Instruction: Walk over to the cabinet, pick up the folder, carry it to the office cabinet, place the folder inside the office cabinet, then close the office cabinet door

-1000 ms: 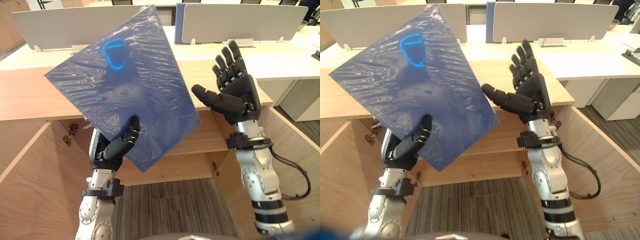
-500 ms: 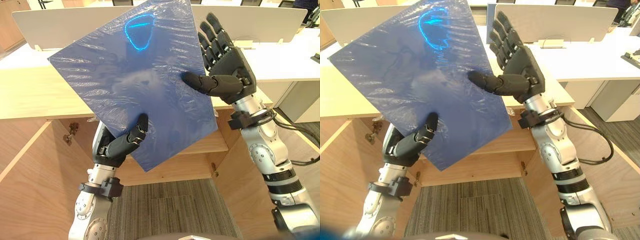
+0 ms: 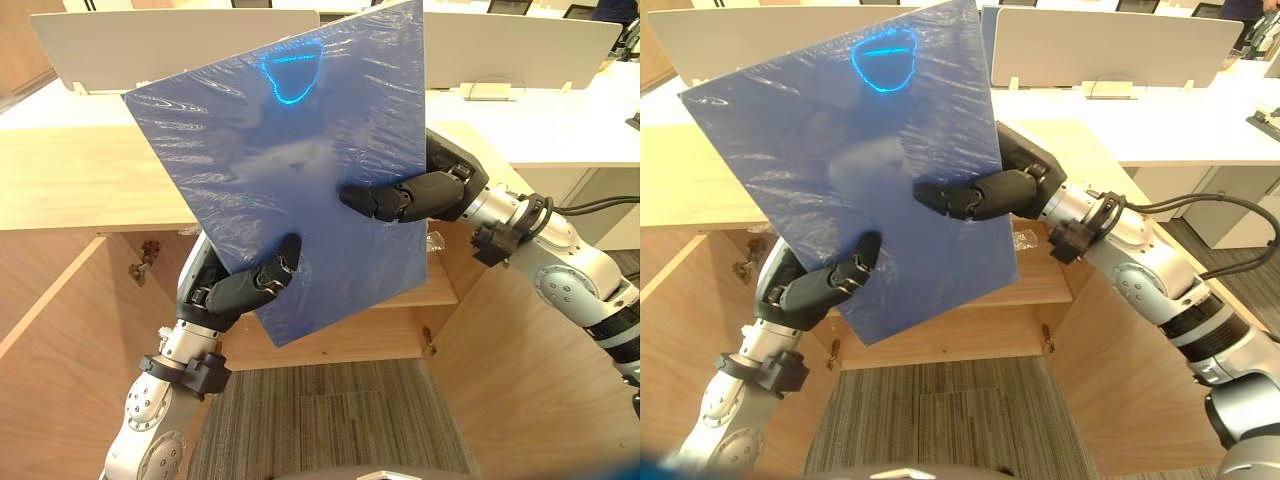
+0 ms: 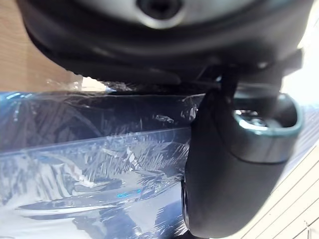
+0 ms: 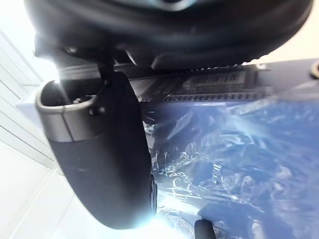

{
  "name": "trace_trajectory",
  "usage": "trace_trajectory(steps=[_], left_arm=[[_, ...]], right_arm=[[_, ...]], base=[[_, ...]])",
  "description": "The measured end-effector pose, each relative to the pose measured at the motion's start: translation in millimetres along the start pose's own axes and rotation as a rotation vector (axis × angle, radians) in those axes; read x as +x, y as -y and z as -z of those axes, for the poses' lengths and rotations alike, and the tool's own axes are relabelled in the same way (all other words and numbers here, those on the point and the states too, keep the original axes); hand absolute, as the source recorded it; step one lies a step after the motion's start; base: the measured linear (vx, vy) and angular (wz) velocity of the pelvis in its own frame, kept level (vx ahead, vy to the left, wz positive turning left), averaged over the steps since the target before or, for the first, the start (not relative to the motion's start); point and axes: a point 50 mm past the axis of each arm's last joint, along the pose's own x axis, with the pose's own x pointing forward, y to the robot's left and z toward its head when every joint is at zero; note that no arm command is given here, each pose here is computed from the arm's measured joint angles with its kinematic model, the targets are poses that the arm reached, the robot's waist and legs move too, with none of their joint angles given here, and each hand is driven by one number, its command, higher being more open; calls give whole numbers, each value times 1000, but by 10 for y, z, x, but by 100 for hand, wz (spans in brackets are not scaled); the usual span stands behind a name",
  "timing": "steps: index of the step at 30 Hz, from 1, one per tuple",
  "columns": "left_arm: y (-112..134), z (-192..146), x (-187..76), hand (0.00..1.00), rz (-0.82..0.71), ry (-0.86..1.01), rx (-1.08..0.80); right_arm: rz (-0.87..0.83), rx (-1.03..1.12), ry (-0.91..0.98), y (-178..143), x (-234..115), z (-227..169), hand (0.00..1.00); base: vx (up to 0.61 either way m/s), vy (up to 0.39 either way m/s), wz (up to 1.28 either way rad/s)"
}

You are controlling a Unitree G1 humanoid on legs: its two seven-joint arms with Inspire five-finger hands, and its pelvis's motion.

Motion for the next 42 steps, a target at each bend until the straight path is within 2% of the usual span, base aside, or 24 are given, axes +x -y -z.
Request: trace_trajectory(steps=[1, 2, 9, 14, 17, 19, 22, 24, 27, 29, 32, 33, 37, 42], left_arm=[[-2, 1, -1, 0, 0, -3, 2], [-4, -1, -2, 100, 6, -8, 8], [32, 98, -27, 100, 55, -81, 7], [-84, 496, -259, 100, 169, -377, -31], [-47, 924, -511, 100, 199, -580, -218], [47, 1281, -674, 100, 120, -659, -368], [158, 1614, -781, 100, -79, -655, -515], [196, 1743, -836, 100, -180, -675, -539], [216, 1876, -982, 100, -249, -764, -507], [189, 1991, -1170, 100, -296, -873, -437], [119, 2185, -1570, 100, -419, -1107, -331], [12, 2216, -1617, 100, -454, -1173, -257], [-159, 2224, -1920, 100, -569, -1337, -126], [-268, 2239, -1892, 100, -673, -1406, 44]], right_arm=[[-5, -2, -7, 2, -7, -1, 0], [-15, -6, -17, 5, -24, -5, 0], [-6, -55, -58, 55, -93, -40, 0], [-62, -241, -170, -20, -105, 14, 0], [-197, -438, -152, -358, 26, 41, 0], [-233, -571, -81, -572, 115, 104, 0], [-210, -602, -41, -732, 176, 279, 0], [-197, -602, -35, -815, 185, 380, 0], [-199, -571, -43, -895, 166, 487, 0], [-213, -535, -72, -965, 118, 606, 0], [-269, -446, -174, -1142, 33, 967, 0], [-285, -403, -229, -1188, 16, 1137, 0], [-251, -285, -362, -1292, -8, 1600, 0], [-135, -252, -473, -1318, 130, 2029, 0]], base=[[0, 0, 0], [0, 0, 0], [0, 0, 0], [-25, 23, -5], [-10, 27, -13], [8, 24, -7], [0, 0, 0], [-15, 18, 5], [-32, 18, 8], [-18, 12, 2], [-39, 27, 13], [-46, 25, 18], [-15, 26, 3], [-14, 35, -1]])
